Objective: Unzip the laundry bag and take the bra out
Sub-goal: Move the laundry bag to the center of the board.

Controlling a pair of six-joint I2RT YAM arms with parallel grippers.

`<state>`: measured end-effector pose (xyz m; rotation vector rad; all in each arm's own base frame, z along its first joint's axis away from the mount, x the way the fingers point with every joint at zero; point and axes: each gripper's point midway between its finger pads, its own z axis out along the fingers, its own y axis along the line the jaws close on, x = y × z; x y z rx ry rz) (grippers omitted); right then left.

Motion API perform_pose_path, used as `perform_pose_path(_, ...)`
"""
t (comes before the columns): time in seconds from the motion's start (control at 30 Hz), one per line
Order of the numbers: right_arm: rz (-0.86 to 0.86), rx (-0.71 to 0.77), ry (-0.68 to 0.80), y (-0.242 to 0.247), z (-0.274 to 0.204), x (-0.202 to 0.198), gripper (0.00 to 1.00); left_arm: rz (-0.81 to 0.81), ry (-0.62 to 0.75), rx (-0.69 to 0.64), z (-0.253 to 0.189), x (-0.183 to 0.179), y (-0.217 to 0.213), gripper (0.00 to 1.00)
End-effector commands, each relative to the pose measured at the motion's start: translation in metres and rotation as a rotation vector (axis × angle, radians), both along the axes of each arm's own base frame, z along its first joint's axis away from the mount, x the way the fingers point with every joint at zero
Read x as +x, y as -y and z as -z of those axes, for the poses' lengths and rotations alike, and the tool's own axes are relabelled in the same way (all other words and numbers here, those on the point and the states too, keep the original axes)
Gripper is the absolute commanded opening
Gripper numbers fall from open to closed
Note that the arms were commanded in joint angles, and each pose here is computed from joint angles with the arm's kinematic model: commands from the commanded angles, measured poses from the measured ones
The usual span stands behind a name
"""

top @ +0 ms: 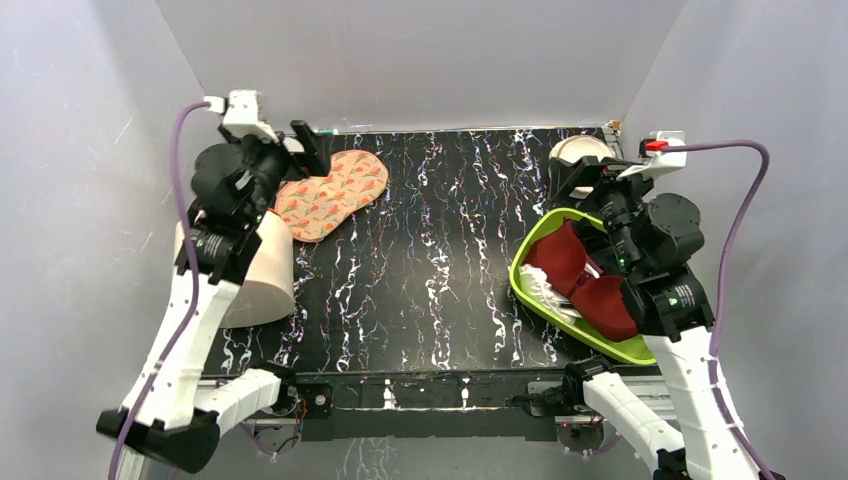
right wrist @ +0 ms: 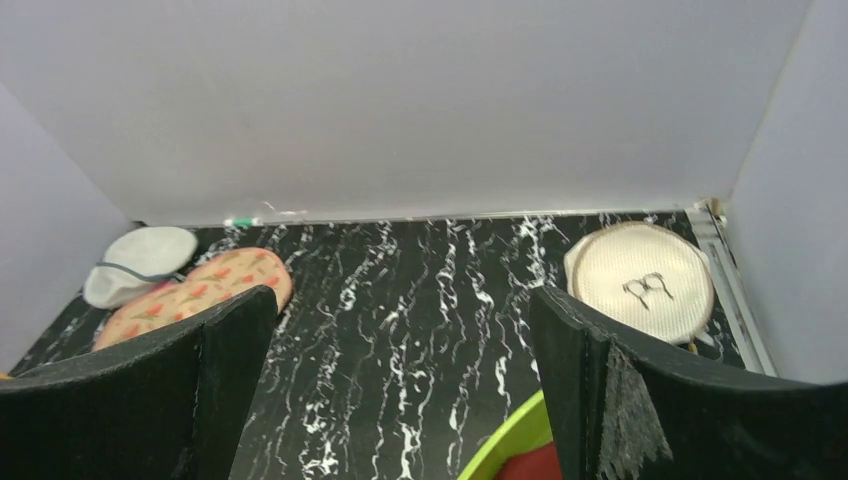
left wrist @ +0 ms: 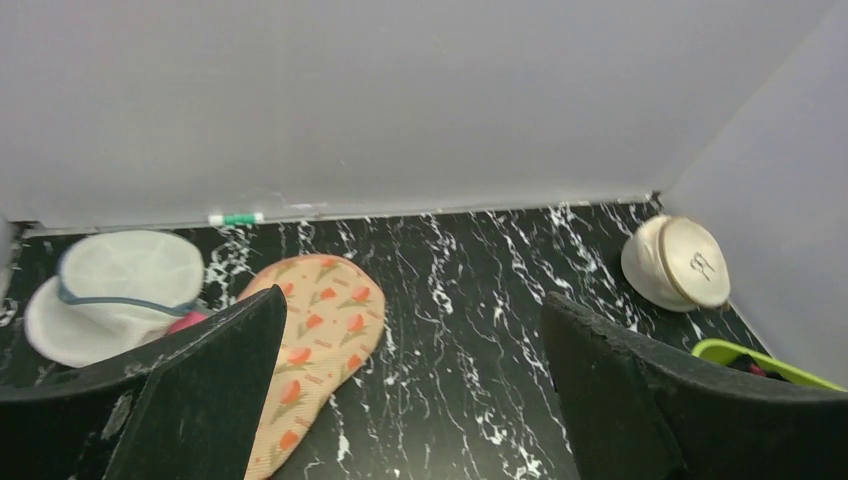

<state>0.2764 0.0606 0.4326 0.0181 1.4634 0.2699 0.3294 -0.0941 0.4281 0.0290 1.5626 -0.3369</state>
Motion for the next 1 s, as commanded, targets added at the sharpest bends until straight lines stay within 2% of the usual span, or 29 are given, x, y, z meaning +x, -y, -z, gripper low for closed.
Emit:
perform_pose_path(0.0,0.126,0.042,0.012,0.019,0.003,0.013,0.98,0.055,-0.055,0.021,0.002,0.013,0.03,0.98)
perform_pose_path(0.3,0.276,0.086,-0.047,0.041,0.041,0.028,0.98,0.247,-0.179,0.128,0.054,0.034,0.119,0.98)
perform_pose_path(0.47,0.212,0.066,-0.133,0.025,0.064,0.041,0.98,0.349,-0.213,0.159,0.08,0.024,0.151,0.98)
perform_pose_path(0.73,0.196,0.095,-0.257,0.009,0.105,0.079,0.98,0.39,-0.201,0.227,0.105,0.002,0.167,0.98)
perform_pose_path(0.97,0.251,0.085,-0.362,0.008,0.144,0.119,0.98,0.37,-0.192,0.297,0.122,-0.001,0.168,0.98)
